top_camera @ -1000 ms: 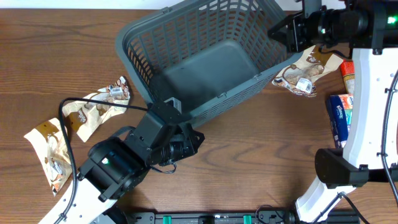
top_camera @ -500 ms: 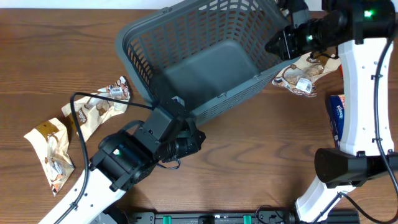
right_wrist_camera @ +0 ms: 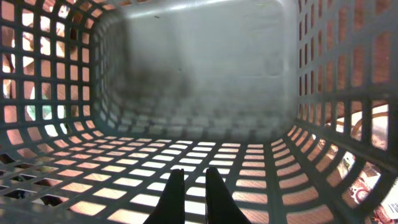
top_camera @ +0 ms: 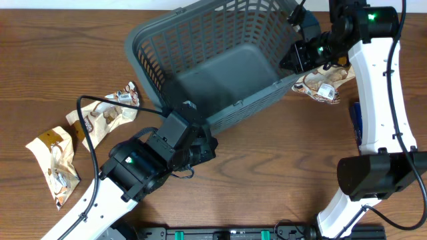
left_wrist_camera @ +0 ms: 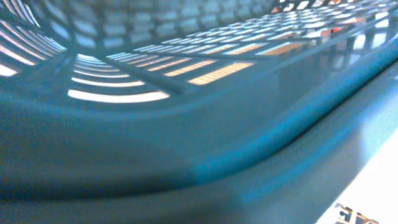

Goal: Pack container
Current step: 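Push the grey basket back across the table with both grippers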

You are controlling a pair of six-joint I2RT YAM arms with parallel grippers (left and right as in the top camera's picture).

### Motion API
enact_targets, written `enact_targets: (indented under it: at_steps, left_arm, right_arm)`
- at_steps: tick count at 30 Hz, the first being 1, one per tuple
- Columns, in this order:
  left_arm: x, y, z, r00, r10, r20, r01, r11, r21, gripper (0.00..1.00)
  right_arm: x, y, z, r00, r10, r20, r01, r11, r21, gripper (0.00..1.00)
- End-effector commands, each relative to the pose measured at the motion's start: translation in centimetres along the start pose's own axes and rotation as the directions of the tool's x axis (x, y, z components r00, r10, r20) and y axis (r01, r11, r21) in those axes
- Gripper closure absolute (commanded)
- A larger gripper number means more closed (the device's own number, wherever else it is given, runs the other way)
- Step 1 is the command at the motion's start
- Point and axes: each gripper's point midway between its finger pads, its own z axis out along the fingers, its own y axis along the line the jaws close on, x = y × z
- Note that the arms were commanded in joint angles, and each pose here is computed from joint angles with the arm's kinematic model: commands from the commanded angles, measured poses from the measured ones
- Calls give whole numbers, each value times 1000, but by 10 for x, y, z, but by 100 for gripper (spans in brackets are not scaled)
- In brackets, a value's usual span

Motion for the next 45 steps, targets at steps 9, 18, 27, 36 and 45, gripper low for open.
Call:
enact_targets:
  at_steps: [9, 18, 27, 36, 45]
  left_arm:
    - [-4, 10, 29, 997, 79, -22, -81, 993, -83, 94]
    - [-17, 19, 34, 996, 91, -11, -92, 990, -111, 94]
    - [-35, 31, 31, 995, 103, 16, -100, 986, -132, 94]
    - [-46, 38, 29, 994, 107, 35, -101, 984, -143, 94]
    - [-66, 53, 23, 989, 134, 64, -122, 978, -169, 94]
  right_arm:
    - [9, 2, 7, 999, -4, -42, 4, 1000, -9, 99]
    - [12, 3, 7, 998, 3, -56, -4, 1000, -14, 99]
    - [16, 4, 7, 997, 12, -73, -13, 1000, -18, 99]
    - [27, 0, 6, 990, 76, -117, -74, 997, 21, 99]
    - [41, -1, 3, 977, 125, -172, -118, 992, 48, 99]
